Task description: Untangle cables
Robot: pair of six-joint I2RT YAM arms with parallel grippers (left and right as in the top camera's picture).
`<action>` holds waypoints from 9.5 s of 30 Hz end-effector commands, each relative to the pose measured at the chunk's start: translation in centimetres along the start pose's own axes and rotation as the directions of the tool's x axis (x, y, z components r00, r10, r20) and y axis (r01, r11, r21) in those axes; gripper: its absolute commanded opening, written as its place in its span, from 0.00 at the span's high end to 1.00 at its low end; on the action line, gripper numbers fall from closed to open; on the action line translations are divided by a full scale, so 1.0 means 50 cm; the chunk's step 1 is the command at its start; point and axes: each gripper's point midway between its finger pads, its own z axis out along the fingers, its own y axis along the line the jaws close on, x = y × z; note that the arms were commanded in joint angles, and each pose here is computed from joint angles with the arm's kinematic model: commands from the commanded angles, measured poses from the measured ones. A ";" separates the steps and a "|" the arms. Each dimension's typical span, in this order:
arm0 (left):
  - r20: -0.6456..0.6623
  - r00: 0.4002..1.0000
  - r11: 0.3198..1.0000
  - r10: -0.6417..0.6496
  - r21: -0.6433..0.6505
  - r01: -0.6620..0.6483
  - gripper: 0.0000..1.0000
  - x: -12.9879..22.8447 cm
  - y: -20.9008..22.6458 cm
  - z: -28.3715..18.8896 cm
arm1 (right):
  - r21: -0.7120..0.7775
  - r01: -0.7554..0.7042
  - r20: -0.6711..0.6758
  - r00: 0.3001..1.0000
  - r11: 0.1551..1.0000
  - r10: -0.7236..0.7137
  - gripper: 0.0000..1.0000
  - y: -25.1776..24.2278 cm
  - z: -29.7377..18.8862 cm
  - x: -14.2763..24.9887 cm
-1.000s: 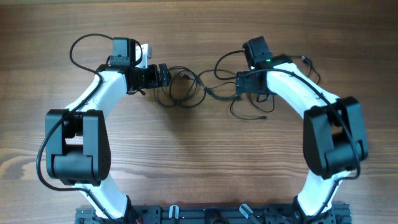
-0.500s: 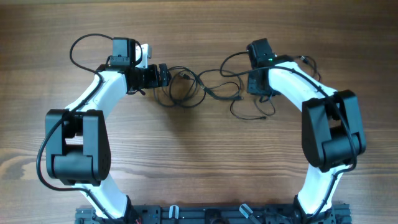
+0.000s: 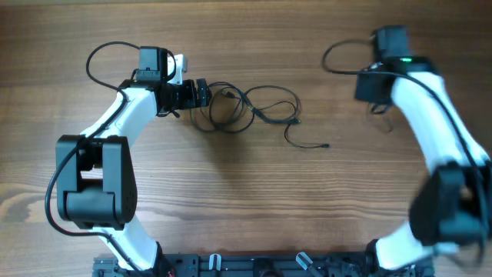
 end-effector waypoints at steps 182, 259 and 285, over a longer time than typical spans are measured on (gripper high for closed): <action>0.001 1.000 1.000 0.009 0.007 -0.009 0.44 0.002 -0.007 0.012 | -0.340 0.347 0.082 0.937 0.874 -0.340 0.37 0.425 0.098 0.122; -0.084 0.993 0.979 0.089 -0.176 -0.102 0.72 0.040 0.067 0.023 | -0.318 0.523 0.034 0.840 0.791 -0.542 0.92 0.416 0.173 0.181; 0.069 0.997 0.964 -0.028 -0.262 0.045 0.96 -0.032 0.091 -0.070 | -0.453 0.472 0.163 0.878 0.757 -0.450 0.96 0.461 0.017 0.111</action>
